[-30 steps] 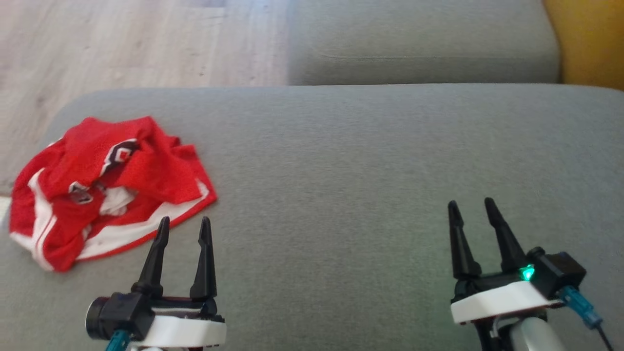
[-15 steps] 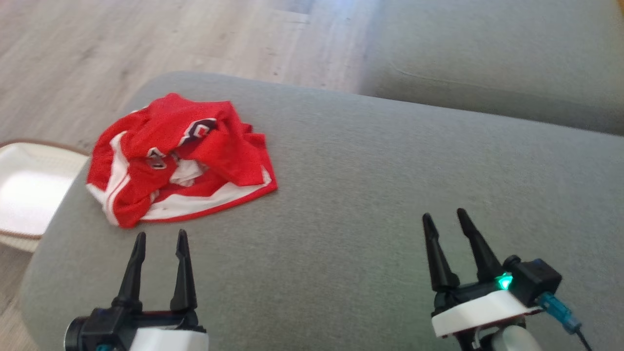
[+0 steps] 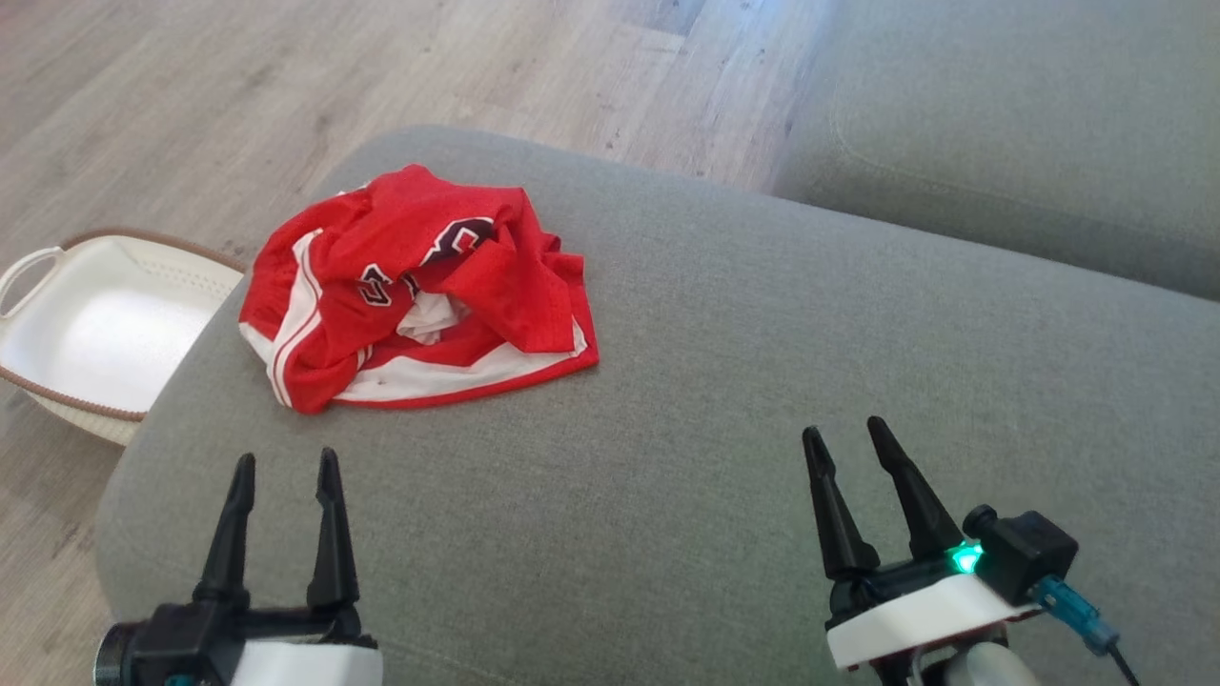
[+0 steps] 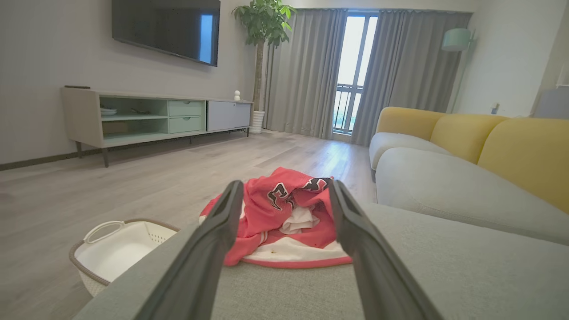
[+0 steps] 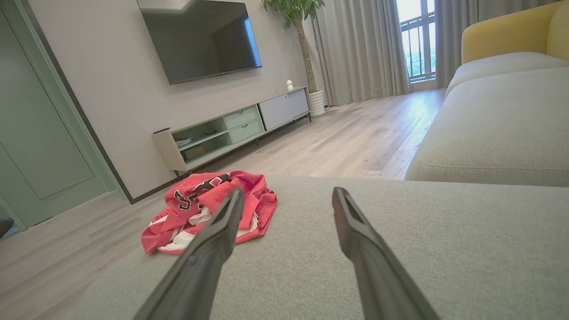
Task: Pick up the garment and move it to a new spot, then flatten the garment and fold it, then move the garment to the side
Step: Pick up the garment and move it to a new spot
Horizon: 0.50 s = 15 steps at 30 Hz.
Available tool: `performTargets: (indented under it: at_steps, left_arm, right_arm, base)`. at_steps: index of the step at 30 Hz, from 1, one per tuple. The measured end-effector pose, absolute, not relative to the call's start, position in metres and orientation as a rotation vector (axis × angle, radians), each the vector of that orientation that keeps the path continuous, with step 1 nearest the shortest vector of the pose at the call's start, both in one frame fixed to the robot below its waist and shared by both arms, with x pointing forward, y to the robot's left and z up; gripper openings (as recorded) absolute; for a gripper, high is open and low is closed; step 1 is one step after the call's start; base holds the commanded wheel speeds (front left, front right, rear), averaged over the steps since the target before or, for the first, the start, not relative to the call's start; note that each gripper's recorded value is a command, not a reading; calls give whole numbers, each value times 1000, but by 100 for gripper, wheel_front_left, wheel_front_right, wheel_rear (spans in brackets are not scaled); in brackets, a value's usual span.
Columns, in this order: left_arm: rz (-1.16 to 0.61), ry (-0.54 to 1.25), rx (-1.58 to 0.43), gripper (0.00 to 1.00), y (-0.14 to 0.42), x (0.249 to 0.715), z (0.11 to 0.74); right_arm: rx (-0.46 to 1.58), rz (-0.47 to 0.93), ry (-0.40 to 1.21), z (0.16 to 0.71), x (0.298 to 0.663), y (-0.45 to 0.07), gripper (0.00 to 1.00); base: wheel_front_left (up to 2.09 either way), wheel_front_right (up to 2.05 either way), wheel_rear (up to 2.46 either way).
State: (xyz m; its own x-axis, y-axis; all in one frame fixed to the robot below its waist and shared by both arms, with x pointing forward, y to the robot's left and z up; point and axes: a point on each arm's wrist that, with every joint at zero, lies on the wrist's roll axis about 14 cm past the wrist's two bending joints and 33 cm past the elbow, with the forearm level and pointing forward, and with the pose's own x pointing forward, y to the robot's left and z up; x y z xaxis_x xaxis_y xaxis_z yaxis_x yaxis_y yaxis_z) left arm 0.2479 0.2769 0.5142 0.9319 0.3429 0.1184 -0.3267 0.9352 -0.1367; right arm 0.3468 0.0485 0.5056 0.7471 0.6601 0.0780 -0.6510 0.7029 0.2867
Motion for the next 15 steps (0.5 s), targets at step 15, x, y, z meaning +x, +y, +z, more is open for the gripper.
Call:
performTargets:
  at_steps: [15]
  left_arm:
    - [277, -54, 101, 100, 334, 353, 530]
  right_arm:
    - [284, 641, -11, 497, 408, 29, 100]
  base:
    - [0, 0, 0]
